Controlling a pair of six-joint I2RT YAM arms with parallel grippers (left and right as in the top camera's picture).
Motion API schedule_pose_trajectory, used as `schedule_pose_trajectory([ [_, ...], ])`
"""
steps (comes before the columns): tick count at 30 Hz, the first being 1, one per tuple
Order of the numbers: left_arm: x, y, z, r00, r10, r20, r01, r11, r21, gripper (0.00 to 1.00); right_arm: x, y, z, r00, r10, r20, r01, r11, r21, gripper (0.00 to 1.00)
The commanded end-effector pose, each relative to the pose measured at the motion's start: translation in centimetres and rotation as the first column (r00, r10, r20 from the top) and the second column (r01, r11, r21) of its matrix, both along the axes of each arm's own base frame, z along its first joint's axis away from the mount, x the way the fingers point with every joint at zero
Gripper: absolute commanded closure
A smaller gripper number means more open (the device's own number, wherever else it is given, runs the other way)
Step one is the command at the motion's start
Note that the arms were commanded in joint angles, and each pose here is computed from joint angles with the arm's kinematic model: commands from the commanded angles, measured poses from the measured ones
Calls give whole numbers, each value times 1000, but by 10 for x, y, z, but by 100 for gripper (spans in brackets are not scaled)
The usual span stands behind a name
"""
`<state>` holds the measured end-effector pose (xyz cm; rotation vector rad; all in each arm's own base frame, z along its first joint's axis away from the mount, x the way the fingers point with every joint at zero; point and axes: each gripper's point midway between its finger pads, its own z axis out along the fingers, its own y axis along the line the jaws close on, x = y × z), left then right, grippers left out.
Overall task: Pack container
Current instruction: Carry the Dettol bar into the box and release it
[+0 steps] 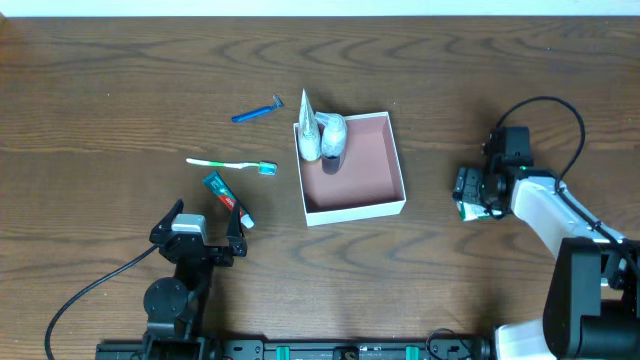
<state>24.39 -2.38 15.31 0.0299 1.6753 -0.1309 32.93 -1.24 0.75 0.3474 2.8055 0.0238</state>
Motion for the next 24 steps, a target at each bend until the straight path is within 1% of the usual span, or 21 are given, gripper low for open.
schedule_pose_trajectory([
  [1, -1, -2, -15, 999, -15, -46, 16, 1000, 7, 2, 25, 35, 20, 997, 46, 68, -59, 977, 203, 20],
  [6, -1, -2, -15, 999, -15, -45, 16, 1000, 7, 2, 55, 59, 59, 981, 92, 172, -144, 935, 323, 21],
  [9, -1, -2, -15, 999, -15, -45, 16, 1000, 7, 2, 69, 76, 87, 962, 124, 245, -217, 890, 401, 21],
  [11, -1, -2, -15, 999, -15, -46, 16, 1000, 7, 2, 78, 91, 109, 941, 150, 303, -282, 841, 461, 21],
  [15, -1, -2, -15, 999, -15, -46, 16, 1000, 7, 2, 87, 118, 150, 891, 199, 408, -411, 737, 537, 23],
  [17, -1, -2, -15, 999, -15, -46, 16, 1000, 7, 2, 88, 134, 166, 867, 216, 450, -462, 687, 561, 24],
  [21, -1, -2, -15, 999, -15, -45, 16, 1000, 7, 2, 91, 162, 177, 843, 234, 484, -505, 653, 565, 24],
  [24, -1, -2, -15, 999, -15, -46, 16, 1000, 7, 2, 89, 185, 179, 829, 257, 496, -529, 648, 548, 24],
])
